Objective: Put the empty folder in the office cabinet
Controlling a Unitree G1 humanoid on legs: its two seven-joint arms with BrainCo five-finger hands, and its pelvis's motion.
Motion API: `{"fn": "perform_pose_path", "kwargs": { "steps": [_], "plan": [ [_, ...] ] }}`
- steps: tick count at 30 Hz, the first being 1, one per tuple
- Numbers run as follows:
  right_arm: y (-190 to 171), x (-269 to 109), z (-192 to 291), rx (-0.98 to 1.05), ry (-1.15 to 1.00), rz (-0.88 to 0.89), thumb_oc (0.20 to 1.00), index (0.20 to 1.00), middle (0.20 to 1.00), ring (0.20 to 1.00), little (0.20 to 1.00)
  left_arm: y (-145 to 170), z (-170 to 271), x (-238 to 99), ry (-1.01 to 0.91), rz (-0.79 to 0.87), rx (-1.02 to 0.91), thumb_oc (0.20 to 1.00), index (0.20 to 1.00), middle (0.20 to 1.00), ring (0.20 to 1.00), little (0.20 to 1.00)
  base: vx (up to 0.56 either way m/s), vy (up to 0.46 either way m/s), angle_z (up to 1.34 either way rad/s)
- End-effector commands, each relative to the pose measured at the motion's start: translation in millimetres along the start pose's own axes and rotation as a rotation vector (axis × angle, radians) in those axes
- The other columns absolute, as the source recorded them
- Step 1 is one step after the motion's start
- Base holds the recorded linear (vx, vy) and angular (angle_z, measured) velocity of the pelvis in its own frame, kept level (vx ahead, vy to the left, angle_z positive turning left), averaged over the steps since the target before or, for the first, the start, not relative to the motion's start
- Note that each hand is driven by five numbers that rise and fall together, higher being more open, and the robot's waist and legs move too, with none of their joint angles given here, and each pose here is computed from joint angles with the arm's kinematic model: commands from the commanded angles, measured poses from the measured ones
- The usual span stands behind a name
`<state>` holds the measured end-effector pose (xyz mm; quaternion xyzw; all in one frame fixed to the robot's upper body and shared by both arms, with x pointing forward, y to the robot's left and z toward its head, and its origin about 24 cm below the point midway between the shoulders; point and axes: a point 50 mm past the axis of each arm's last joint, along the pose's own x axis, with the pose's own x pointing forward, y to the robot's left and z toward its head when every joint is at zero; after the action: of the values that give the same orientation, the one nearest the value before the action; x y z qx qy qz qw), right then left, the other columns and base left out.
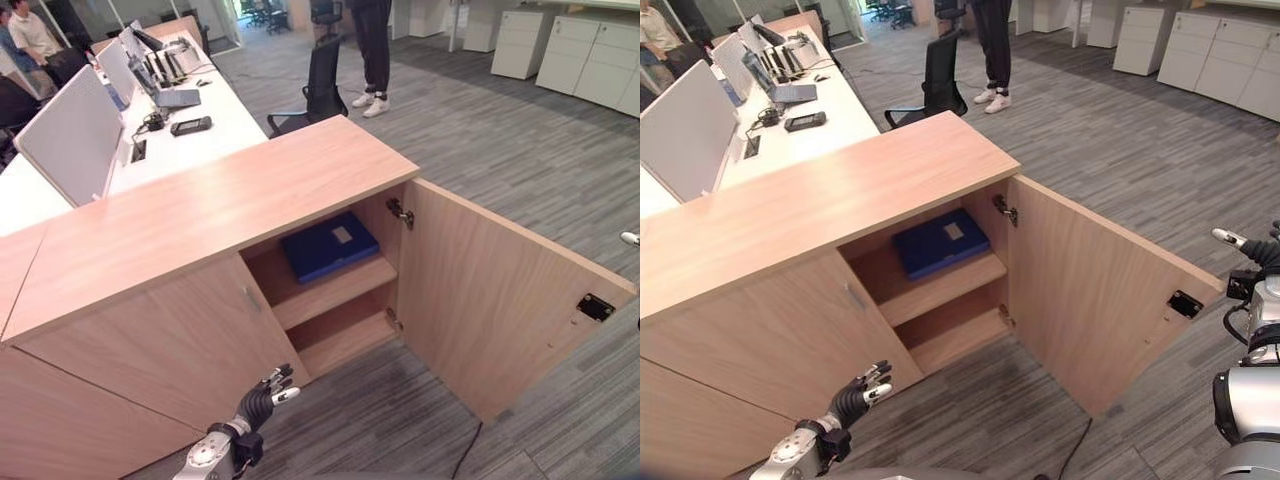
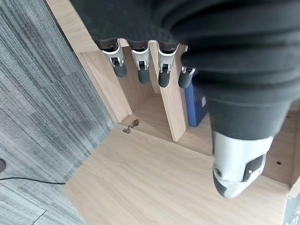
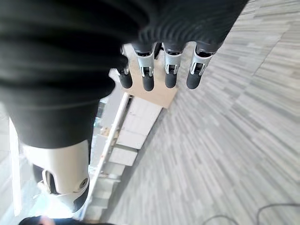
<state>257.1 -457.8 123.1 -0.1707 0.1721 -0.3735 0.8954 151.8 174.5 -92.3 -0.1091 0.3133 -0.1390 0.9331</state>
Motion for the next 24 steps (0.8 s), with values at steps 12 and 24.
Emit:
{"fn": "perform_pose_path", "kwargs": {
  "steps": [12,24],
  "plan": [
    [164.0,-51.5,-73.8,0.168,0.112,0.427,1.000,1.000,1.000,1.000,1.000,8.9,45.1,8.8,-0.165,0.032,0.042,1.000,1.000,1.000,1.000,1.000,-0.02,-0.003,0.03],
    [218.6,-147.3,-124.2,0.183,0.060,0.792,1.000,1.000,1.000,1.000,1.000,25.6,39.7,2.6,-0.194,0.159,-0.032,1.000,1.000,1.000,1.000,1.000,-0.01,-0.012,-0.08]
  ]
}}
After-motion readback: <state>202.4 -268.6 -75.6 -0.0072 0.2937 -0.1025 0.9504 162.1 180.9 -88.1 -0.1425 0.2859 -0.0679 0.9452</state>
